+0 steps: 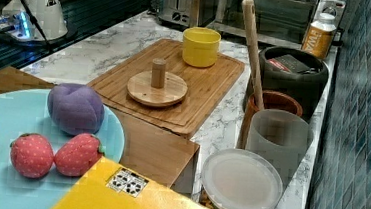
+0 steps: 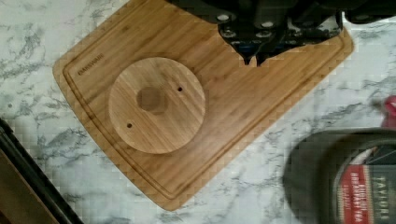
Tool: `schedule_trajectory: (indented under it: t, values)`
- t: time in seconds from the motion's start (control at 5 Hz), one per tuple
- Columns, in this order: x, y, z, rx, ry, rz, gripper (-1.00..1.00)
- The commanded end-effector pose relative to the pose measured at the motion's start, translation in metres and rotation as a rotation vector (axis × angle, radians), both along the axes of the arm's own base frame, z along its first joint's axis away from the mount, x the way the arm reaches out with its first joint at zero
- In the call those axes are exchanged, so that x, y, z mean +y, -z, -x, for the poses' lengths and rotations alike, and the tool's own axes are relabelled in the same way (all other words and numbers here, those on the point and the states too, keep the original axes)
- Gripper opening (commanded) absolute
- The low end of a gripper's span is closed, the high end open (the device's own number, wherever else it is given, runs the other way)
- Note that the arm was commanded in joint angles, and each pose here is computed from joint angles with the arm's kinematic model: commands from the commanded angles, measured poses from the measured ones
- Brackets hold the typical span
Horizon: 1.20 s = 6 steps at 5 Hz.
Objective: Open the lid of the tea container.
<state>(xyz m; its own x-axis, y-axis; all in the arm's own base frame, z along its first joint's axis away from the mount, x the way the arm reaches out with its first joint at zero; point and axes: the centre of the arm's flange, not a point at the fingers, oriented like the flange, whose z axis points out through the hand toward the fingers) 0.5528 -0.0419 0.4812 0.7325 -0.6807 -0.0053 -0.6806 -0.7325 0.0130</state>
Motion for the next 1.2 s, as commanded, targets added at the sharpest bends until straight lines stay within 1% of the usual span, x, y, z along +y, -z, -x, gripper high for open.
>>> schedule_trajectory:
  t: [0.2,0.4,0.6,0.8,1.0,1.2]
  values:
    - [-0.053,0.019,0.04,-0.007,0.16,0.044,1.0]
    - [-0.066,0.044,0.046,0.04,0.178,0.025,1.0]
    - [-0.075,0.064,0.054,0.049,0.191,0.01,1.0]
    - [-0.078,0.084,0.06,0.036,0.213,0.033,1.0]
    - [-0.085,0.11,0.059,0.053,0.216,0.007,1.0]
    - [-0.088,0.125,0.057,0.057,0.23,0.012,1.0]
